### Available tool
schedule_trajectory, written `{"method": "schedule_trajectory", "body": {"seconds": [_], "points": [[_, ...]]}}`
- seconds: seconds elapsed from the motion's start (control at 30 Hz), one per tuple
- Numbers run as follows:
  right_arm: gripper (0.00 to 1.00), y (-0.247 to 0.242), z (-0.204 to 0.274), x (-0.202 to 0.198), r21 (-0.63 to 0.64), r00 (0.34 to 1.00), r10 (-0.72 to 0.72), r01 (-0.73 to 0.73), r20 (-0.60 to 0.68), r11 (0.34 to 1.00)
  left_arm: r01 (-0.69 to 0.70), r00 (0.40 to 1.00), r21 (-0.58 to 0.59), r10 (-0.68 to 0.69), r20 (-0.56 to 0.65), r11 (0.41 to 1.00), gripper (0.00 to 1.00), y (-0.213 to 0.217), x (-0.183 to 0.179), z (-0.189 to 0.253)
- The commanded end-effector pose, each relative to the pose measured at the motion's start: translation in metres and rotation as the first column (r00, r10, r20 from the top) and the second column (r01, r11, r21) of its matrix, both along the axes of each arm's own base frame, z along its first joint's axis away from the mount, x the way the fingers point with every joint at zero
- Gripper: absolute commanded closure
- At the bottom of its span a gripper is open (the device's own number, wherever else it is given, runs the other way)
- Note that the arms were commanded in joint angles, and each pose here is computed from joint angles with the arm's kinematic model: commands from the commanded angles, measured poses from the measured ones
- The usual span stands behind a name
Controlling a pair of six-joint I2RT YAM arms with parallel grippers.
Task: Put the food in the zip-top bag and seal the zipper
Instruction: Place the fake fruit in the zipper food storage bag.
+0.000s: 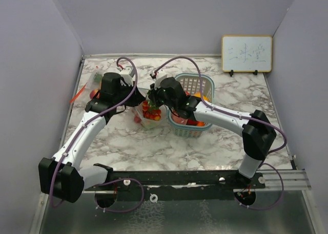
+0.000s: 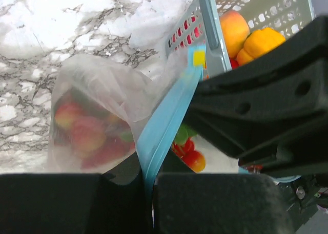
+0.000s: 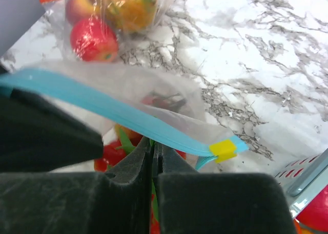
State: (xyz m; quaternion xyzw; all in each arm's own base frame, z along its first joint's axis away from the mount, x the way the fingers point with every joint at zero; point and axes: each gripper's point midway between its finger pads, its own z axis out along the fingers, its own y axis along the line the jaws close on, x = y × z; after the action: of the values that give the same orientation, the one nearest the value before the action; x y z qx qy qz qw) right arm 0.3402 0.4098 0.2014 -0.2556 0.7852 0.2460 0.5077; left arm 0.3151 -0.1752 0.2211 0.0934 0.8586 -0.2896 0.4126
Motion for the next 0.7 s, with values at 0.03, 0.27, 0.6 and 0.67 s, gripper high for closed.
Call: {"method": "schedule_trajectory", "body": {"seconds": [0.03, 0.27, 0.6, 0.67], "points": [[0.81, 0.006, 0.014, 0.021, 0.036, 0.995, -0.093, 0.092, 0.024, 0.995, -0.007, 1.0, -0.048, 0.006, -0.012, 0.999, 1.0, -0.003, -0.01, -0.008], [0.37, 0.018, 0.019, -0.029, 0.048, 0.994, 0.099, -0.098, -0.039, 0.994, -0.071, 0.997, 0.0, 0.071, -0.043, 0.997, 1.0, 0.008, -0.009, -0.04], [0.42, -0.032, 0.07, -0.04, 0.177, 0.977, -0.153, 0.179, -0.147, 0.968, -0.086, 0.996, -0.021, 0.085, -0.032, 0.996, 1.0, 0.006, -0.003, -0.04], [0.41, -0.029, 0.065, -0.032, 0.161, 0.97, -0.189, 0.214, -0.155, 0.964, -0.081, 0.996, -0.04, 0.08, -0.026, 0.996, 1.0, 0.004, -0.004, -0.037]]}}
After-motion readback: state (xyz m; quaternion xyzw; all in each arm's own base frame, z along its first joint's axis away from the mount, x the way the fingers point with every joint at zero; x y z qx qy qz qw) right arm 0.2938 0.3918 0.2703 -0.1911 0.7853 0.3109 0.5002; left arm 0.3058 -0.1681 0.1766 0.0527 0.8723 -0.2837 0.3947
